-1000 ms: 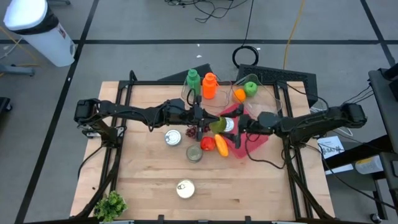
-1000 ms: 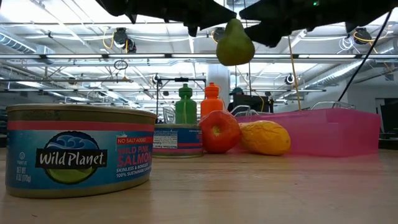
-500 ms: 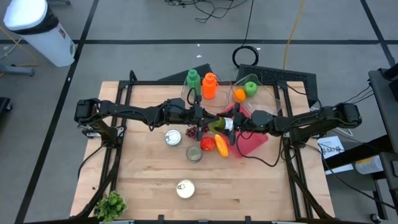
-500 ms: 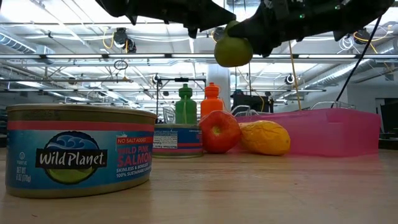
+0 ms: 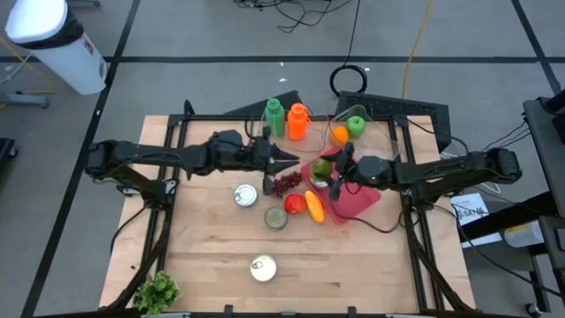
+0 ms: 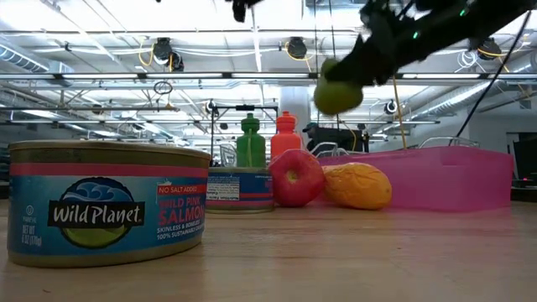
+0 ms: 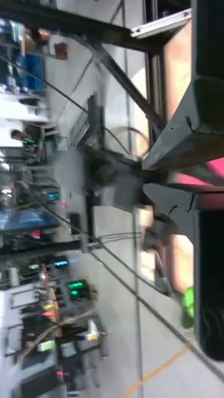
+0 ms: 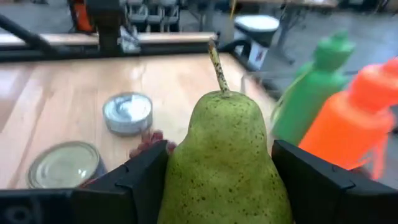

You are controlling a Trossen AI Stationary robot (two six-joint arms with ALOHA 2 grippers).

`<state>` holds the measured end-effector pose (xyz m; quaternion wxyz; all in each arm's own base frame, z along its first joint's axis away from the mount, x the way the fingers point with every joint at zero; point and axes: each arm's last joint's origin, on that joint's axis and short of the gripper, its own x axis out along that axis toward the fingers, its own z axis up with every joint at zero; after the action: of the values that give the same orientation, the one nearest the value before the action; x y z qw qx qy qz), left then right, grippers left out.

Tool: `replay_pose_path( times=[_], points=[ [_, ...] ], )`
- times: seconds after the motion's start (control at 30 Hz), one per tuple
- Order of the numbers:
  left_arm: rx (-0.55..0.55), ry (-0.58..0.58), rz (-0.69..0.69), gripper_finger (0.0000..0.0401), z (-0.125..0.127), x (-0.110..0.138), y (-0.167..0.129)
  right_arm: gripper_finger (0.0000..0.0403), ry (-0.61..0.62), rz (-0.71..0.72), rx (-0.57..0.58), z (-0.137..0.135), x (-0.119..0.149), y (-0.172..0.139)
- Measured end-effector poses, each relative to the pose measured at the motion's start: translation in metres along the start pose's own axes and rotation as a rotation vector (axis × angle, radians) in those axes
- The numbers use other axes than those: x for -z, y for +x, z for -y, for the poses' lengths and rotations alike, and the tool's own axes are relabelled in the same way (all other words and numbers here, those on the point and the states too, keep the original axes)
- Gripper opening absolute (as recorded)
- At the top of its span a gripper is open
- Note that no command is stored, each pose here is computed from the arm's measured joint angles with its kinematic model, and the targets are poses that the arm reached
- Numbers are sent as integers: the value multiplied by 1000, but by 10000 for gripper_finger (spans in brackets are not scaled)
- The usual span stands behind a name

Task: Pick & Place Food Item
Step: Put the green pear into the right transparent bin

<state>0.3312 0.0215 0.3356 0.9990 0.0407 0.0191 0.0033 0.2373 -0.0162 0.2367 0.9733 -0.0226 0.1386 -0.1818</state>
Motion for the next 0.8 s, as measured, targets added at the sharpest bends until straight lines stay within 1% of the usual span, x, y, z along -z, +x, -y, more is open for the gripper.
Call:
replay_pose_path(
  times=[0.1, 0.17, 0.23, 0.33, 0.4, 0.47, 0.53, 0.63, 0.8],
  points=[
    [6, 5, -66, 60, 1, 5, -3, 250, 1, 13, 119, 12, -4, -10],
    [9, 12, -76, 58, 1, 6, -4, 250, 0, -7, 219, 23, 5, -15],
    [6, 14, -76, 55, 0, 6, -3, 250, 21, 4, 324, 35, 11, -20],
    [-13, 11, -98, 55, -4, 11, 0, 250, 56, -9, 521, 57, 29, -27],
    [-20, 7, -97, 55, -6, 11, 0, 250, 71, -52, 650, 70, 48, -30],
    [-28, 4, -90, 55, -9, 11, 0, 250, 116, -48, 733, 83, 60, -33],
    [-30, 3, -101, 56, -10, 13, 1, 250, 156, -56, 795, 94, 72, -35],
    [-32, 3, -102, 56, -11, 16, 3, 250, 175, -110, 860, 104, 89, -36],
    [-42, 5, -96, 56, -13, 15, 3, 250, 209, -142, 866, 115, 98, -35]
  ],
)
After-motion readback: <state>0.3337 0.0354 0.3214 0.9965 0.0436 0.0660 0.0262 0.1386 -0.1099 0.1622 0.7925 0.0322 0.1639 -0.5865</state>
